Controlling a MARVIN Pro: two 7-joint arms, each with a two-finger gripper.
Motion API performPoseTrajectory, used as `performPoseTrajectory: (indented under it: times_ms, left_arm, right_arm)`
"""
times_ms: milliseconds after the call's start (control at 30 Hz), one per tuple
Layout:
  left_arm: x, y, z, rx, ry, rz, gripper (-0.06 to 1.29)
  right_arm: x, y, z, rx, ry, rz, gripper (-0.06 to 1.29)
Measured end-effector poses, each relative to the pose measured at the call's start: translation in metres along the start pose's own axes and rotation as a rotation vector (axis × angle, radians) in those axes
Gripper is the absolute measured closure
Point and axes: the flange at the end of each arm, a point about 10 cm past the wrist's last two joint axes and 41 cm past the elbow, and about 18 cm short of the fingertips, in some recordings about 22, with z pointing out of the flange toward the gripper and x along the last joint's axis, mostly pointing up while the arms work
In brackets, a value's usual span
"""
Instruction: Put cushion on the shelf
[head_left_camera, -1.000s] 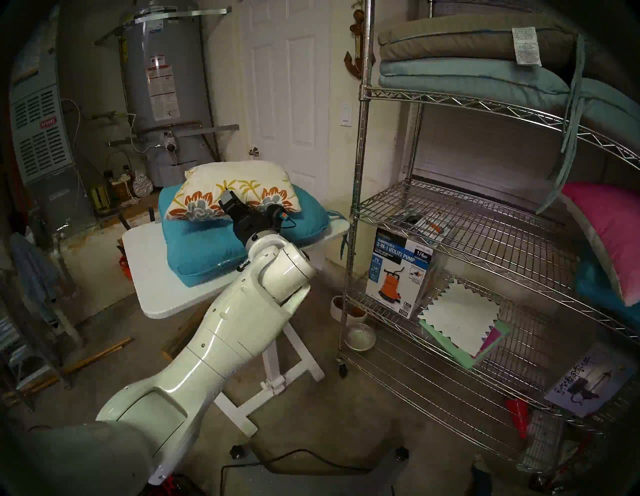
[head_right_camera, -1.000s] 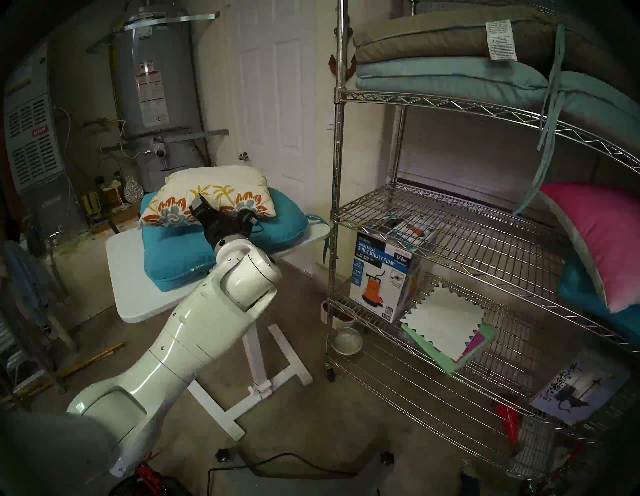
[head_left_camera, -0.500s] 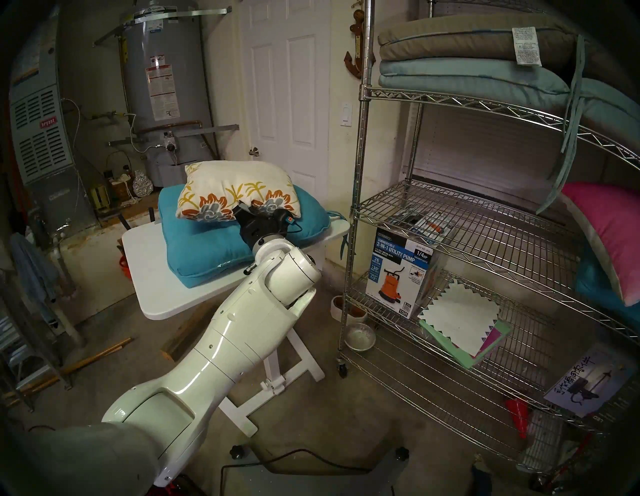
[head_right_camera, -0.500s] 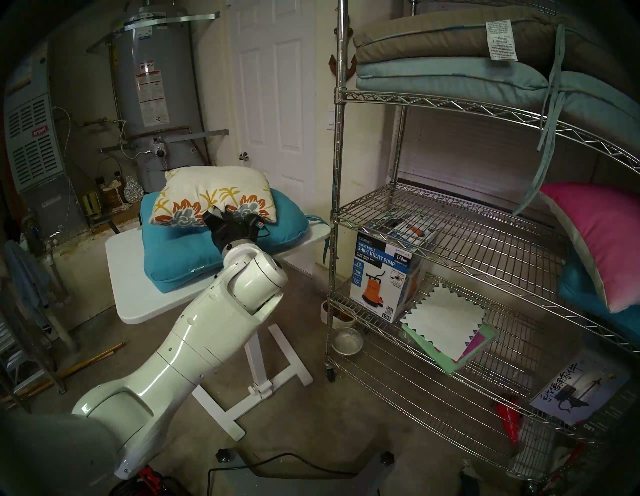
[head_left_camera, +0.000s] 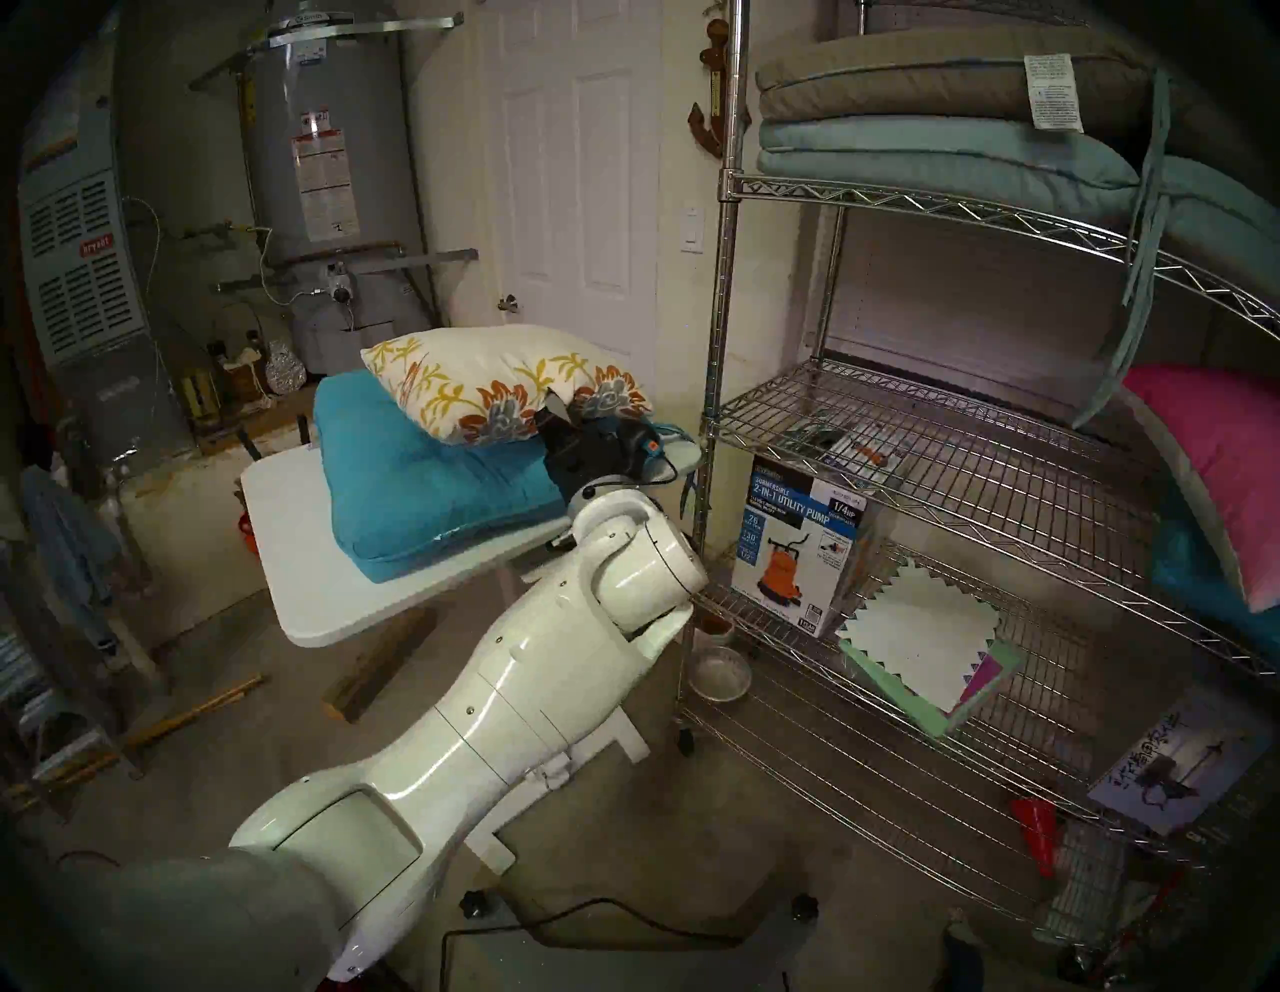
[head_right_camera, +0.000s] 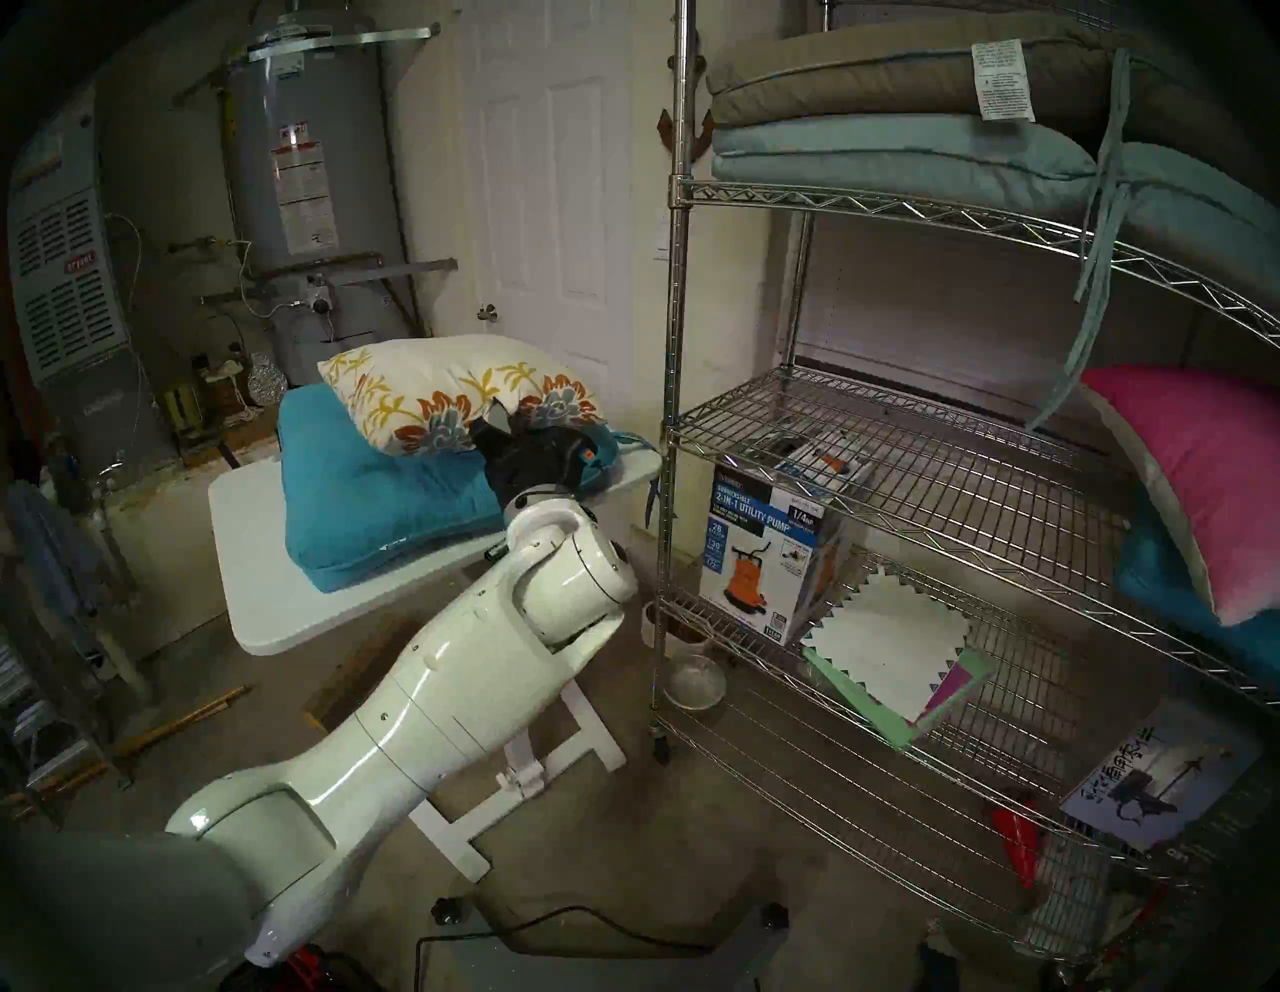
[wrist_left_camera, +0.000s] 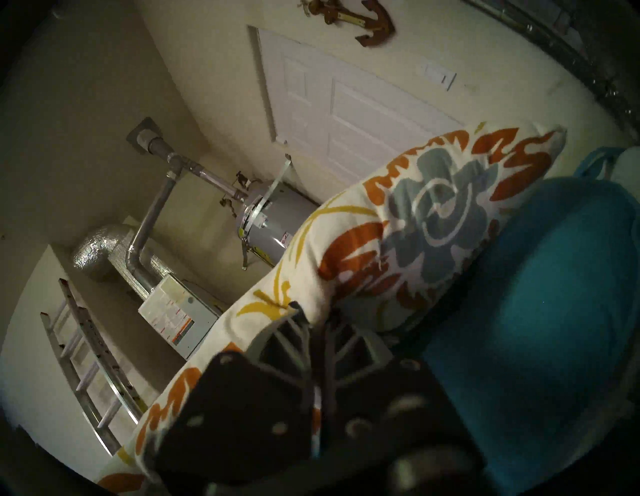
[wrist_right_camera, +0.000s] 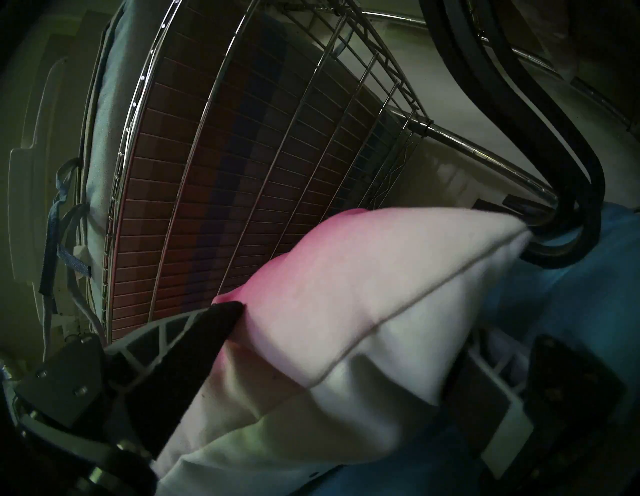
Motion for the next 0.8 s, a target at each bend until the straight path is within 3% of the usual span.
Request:
performPoseTrajectory:
  times_ms: [800]
  left_arm:
    - [0.065, -0.010, -0.023, 0.044, 0.141, -0.052, 1.21]
  right_arm:
    - [0.000, 0.000, 0.000, 0.000, 0.000, 0.000, 0.00]
